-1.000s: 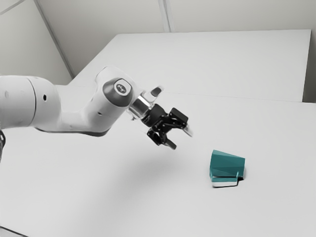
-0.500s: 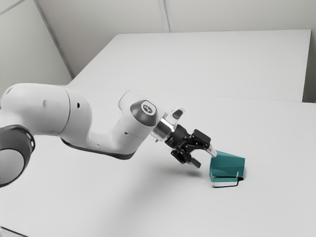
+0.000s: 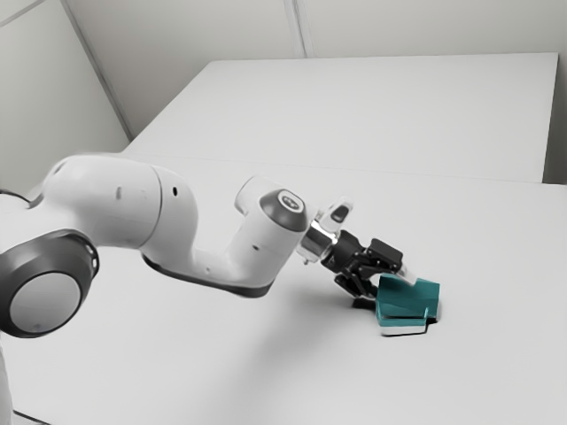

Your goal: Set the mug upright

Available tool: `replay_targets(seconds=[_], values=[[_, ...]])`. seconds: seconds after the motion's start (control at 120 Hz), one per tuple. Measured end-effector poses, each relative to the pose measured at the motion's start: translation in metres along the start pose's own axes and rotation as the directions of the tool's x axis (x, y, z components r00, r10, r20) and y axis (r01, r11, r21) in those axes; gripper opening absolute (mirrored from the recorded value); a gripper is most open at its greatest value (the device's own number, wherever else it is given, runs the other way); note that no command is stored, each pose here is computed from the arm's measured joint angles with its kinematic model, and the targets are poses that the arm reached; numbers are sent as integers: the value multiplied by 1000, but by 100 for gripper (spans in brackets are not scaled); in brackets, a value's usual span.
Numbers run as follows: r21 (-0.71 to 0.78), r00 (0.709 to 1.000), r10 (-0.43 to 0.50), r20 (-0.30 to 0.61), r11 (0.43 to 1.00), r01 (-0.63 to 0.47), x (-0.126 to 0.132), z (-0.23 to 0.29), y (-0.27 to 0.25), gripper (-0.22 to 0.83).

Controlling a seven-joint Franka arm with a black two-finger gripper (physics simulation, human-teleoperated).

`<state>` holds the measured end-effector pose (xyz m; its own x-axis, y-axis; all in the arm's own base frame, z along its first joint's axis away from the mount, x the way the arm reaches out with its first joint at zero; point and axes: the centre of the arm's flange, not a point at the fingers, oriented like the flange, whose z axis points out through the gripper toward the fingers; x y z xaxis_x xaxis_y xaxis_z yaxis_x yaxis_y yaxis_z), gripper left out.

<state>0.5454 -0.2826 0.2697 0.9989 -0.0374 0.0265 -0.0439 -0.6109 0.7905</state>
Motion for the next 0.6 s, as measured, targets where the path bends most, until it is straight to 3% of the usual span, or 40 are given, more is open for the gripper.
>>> replay_targets(seconds=[0.167, 0.6], values=[[-25, 1000, 25, -7, 999, -25, 0, 5, 2, 59], [-58, 997, 75, -7, 995, -75, -2, 5, 1, 22]])
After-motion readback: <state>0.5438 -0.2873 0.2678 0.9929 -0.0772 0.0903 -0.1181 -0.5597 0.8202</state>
